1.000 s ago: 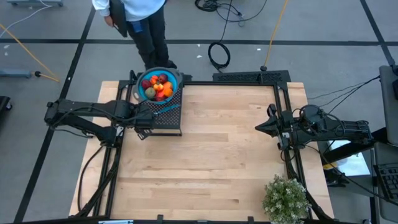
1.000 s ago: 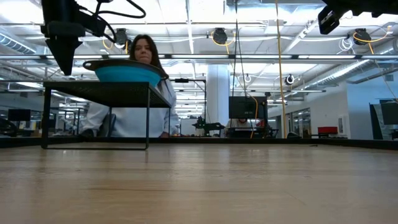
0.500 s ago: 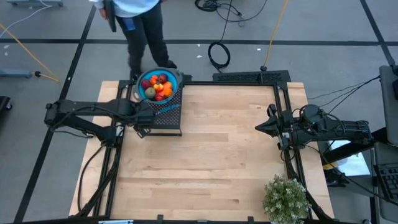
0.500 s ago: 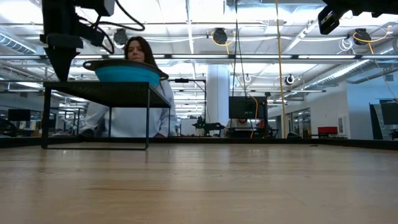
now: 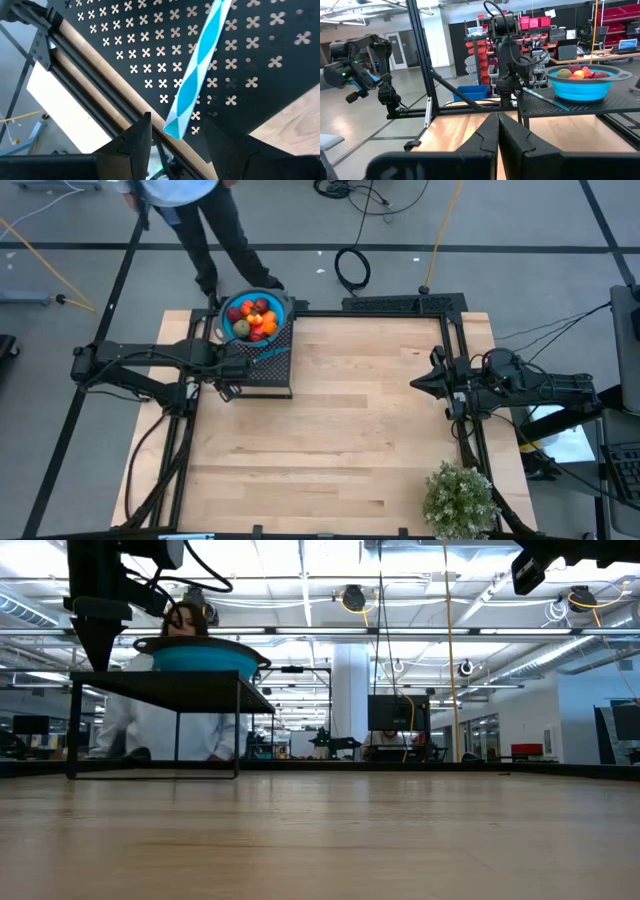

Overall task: Pick & Place Fruit
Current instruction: Adjust the knife on the shelf

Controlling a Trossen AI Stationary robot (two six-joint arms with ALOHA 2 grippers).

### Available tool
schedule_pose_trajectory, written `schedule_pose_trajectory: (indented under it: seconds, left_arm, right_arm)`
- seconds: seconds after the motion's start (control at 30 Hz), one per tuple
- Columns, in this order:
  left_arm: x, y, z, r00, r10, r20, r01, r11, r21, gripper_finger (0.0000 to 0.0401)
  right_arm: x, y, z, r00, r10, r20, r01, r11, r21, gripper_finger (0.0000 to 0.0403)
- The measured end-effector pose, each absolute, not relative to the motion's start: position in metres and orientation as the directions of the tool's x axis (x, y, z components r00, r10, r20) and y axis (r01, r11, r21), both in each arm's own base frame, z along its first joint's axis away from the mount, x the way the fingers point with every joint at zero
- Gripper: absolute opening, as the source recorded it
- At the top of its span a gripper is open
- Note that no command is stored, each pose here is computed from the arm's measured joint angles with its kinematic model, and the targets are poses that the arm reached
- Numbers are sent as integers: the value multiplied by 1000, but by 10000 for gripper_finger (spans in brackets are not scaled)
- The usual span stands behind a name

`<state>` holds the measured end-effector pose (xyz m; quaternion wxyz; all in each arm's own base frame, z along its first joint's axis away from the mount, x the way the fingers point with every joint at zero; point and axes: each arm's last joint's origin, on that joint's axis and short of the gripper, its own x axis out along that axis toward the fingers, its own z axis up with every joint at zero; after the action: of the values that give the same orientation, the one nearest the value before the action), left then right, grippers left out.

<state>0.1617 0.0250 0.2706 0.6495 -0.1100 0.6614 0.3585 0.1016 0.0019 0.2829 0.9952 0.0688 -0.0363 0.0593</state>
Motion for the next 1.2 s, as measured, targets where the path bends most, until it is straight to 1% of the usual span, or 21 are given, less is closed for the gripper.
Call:
schedule_pose_trajectory:
  seconds: [0.17, 0.5, 1.2]
  left_arm:
    - [159, 30, 271, -165, 326, -931, -608, 709, 357, 177]
    - [158, 37, 270, -179, 328, -928, -620, 695, 365, 177]
    - [153, 58, 271, -222, 367, -903, -593, 685, 424, 177]
  right_arm:
    - [102, 2, 283, 990, 113, 80, -123, 983, 133, 0]
    - [102, 2, 283, 990, 113, 80, -123, 983, 133, 0]
    - [102, 2, 283, 991, 111, 80, -121, 984, 133, 0]
